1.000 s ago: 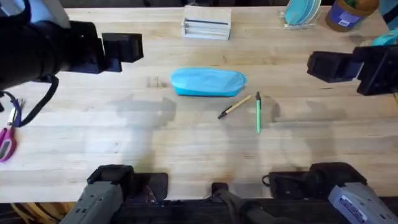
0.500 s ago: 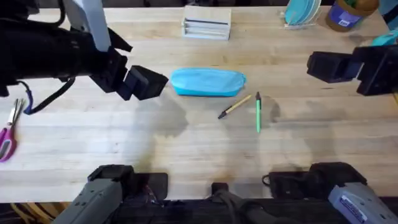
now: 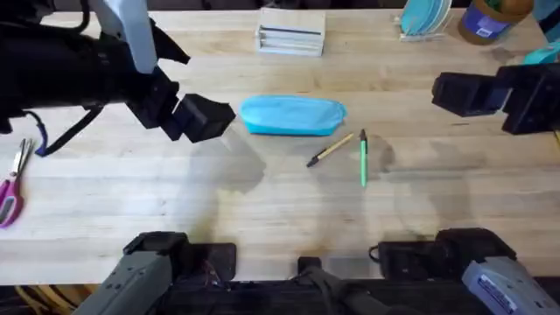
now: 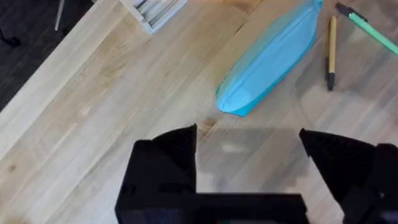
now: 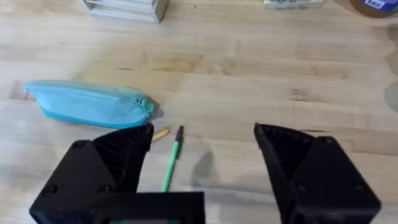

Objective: Unzip the bag, pick up the pens from the table one at a time and place them inside, then zip the bag closed.

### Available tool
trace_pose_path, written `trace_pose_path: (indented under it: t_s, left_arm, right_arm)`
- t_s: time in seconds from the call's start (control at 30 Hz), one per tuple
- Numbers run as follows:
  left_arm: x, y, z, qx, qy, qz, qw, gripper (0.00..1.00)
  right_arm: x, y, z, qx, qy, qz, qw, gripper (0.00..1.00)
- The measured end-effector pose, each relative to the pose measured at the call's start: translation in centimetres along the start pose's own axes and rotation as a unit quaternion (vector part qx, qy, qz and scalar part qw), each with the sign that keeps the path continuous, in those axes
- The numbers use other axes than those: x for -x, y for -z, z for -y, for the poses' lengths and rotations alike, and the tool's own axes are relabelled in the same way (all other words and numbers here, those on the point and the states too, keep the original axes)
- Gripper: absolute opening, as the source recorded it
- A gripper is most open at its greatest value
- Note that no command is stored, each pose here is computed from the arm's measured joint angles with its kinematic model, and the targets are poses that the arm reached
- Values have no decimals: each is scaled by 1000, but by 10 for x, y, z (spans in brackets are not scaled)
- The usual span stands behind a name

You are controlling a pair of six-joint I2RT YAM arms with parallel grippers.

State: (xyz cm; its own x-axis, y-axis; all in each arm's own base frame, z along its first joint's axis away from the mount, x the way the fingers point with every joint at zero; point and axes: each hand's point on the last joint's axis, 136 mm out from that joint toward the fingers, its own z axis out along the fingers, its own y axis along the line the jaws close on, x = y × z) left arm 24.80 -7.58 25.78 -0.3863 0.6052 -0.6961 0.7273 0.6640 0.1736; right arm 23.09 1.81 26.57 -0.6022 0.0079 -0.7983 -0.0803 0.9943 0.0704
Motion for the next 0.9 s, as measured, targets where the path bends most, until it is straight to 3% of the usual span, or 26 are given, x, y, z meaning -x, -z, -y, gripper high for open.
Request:
trace_pose_path:
  t_s: [0.27,0.57,0.9]
  left_arm:
    - [-9,-15,0,-29,-62,-22,997,991]
    - [-33,-35,7,-97,-159,-65,980,990]
    - [-43,-59,-10,-141,-189,-60,970,991]
  right_arm:
    - [0,0,0,0,0,0,1000,996]
    - [0,0,0,0,0,0,1000,995]
    - [0,0,0,0,0,0,1000,996]
